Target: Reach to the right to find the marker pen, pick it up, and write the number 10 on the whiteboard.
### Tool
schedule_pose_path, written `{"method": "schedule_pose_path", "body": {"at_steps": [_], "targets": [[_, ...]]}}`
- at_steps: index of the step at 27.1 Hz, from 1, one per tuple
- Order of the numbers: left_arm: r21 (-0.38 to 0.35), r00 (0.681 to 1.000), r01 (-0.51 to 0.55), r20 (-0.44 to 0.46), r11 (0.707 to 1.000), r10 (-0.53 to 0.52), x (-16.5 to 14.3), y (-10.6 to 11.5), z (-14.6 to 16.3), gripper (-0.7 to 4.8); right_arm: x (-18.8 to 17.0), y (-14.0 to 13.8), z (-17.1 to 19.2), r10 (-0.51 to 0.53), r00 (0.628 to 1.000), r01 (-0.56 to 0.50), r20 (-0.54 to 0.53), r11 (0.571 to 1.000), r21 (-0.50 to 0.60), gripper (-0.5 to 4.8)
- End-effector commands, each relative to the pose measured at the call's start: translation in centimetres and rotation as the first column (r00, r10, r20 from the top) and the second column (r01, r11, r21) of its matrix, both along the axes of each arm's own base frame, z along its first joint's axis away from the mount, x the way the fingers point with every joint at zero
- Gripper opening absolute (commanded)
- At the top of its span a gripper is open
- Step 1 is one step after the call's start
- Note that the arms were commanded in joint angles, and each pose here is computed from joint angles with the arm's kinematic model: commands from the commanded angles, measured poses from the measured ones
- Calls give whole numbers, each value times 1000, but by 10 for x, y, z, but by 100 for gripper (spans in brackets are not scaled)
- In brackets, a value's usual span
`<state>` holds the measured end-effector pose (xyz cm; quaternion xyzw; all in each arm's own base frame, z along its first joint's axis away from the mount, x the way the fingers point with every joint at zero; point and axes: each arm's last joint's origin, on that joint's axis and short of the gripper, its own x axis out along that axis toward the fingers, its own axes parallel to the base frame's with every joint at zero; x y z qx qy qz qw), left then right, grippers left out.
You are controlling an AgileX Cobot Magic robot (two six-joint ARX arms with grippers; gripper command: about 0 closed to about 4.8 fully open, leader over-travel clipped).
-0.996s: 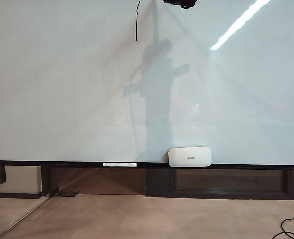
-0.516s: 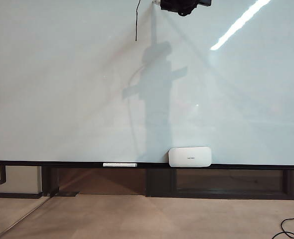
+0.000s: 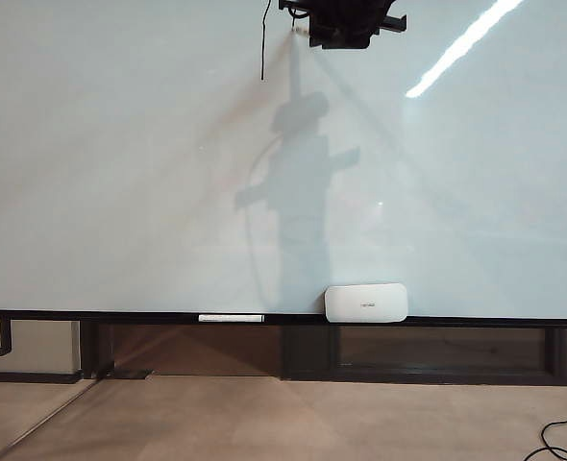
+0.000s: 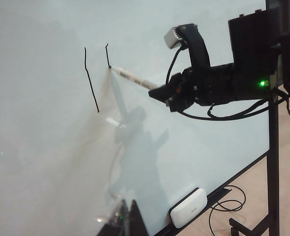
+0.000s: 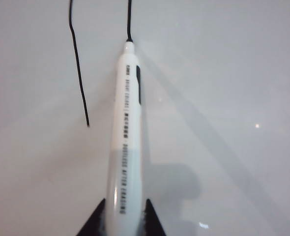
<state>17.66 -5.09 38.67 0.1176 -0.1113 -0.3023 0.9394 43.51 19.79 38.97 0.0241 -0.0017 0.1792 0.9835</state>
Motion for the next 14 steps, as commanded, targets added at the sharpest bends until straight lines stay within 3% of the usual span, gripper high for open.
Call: {"method": "schedule_pose_path", "body": {"at_steps": [1,14], "targets": [[-2,1000,-4,19,1000,4,-1,0,2,-6,1,-2,-6,-31,998,30,-60,999,-21,-4],[-4,1000,-18,19,1000,18,-1,1,2,-6,2,0,-41,-35,984,28,-175,999,-46,-4]]}}
